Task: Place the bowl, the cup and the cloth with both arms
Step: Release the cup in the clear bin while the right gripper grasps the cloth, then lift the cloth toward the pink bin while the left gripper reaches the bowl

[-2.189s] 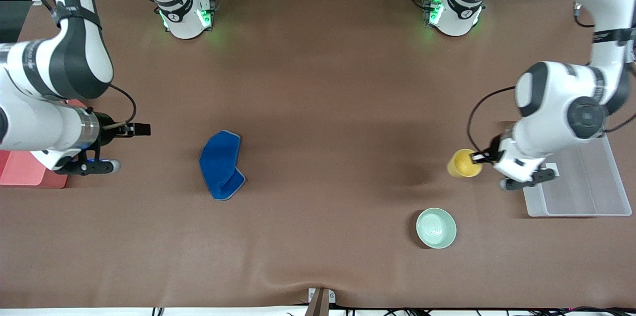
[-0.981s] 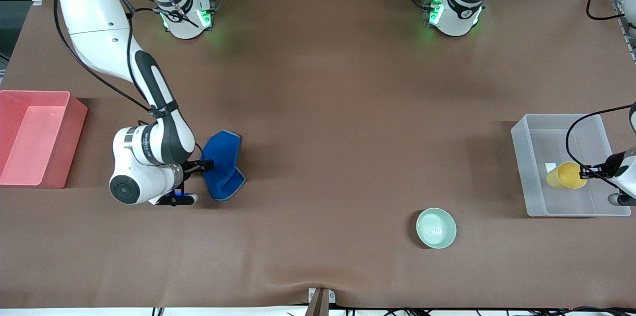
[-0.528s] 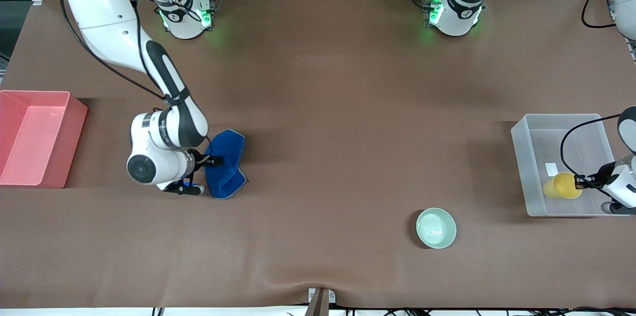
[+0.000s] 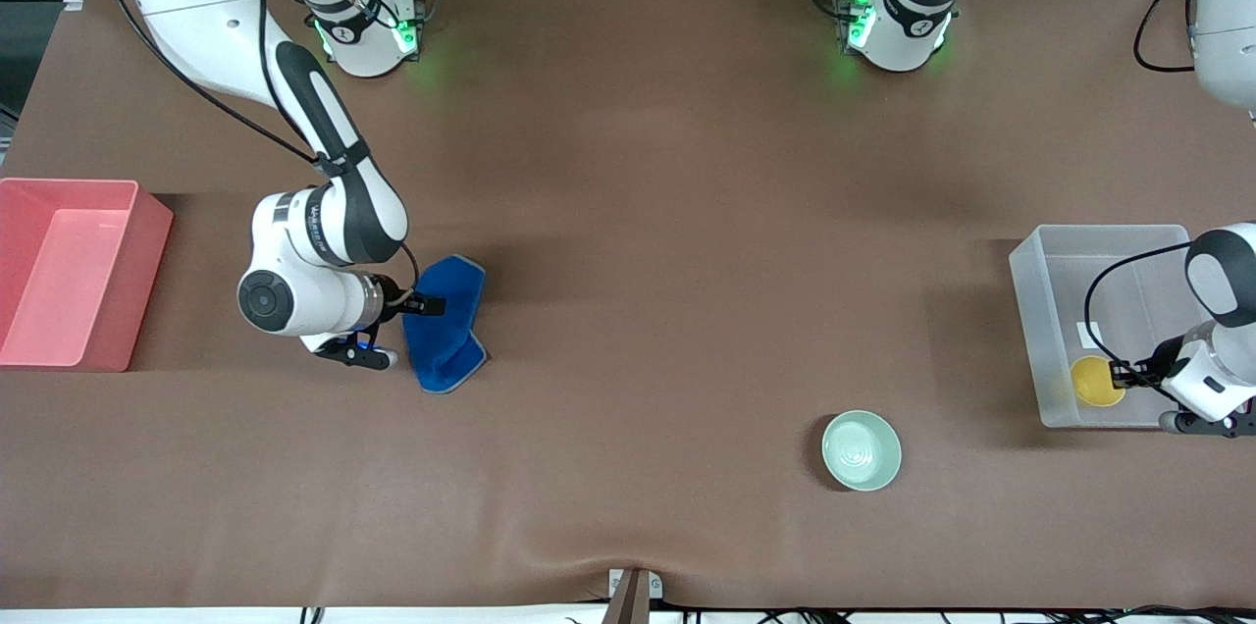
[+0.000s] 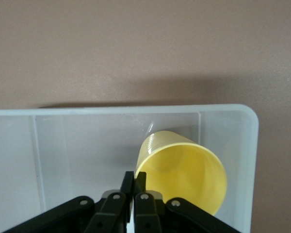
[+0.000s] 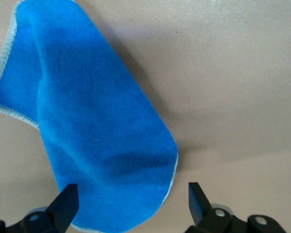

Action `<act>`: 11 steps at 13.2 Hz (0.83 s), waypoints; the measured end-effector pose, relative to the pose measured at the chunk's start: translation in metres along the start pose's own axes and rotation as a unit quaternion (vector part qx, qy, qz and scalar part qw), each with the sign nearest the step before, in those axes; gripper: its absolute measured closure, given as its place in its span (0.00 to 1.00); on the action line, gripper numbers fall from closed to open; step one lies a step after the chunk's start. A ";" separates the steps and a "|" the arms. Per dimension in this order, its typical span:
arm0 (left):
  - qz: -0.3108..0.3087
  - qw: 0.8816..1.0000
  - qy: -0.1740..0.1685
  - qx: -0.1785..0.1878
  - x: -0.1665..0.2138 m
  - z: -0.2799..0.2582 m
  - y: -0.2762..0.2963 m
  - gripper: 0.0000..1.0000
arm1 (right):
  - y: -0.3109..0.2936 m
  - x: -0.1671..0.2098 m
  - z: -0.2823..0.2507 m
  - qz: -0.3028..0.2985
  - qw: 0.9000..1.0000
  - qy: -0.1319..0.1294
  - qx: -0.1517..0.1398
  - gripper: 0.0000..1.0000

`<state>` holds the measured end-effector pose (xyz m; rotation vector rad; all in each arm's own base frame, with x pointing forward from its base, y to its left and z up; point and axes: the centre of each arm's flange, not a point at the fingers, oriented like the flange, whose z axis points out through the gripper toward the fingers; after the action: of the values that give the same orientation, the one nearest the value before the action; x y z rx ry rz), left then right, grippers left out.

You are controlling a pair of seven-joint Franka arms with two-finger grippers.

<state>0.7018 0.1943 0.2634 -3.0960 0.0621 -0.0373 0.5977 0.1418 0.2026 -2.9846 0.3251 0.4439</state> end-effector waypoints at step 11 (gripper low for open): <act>-0.005 1.000 -0.011 0.006 0.006 -0.077 0.023 0.00 | -0.016 -0.023 0.035 -0.001 1.000 0.020 0.011 0.64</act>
<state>0.7051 0.1675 0.3394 -3.0841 0.0454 -0.0053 0.5699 0.1669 0.1773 -2.9752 0.3270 0.3774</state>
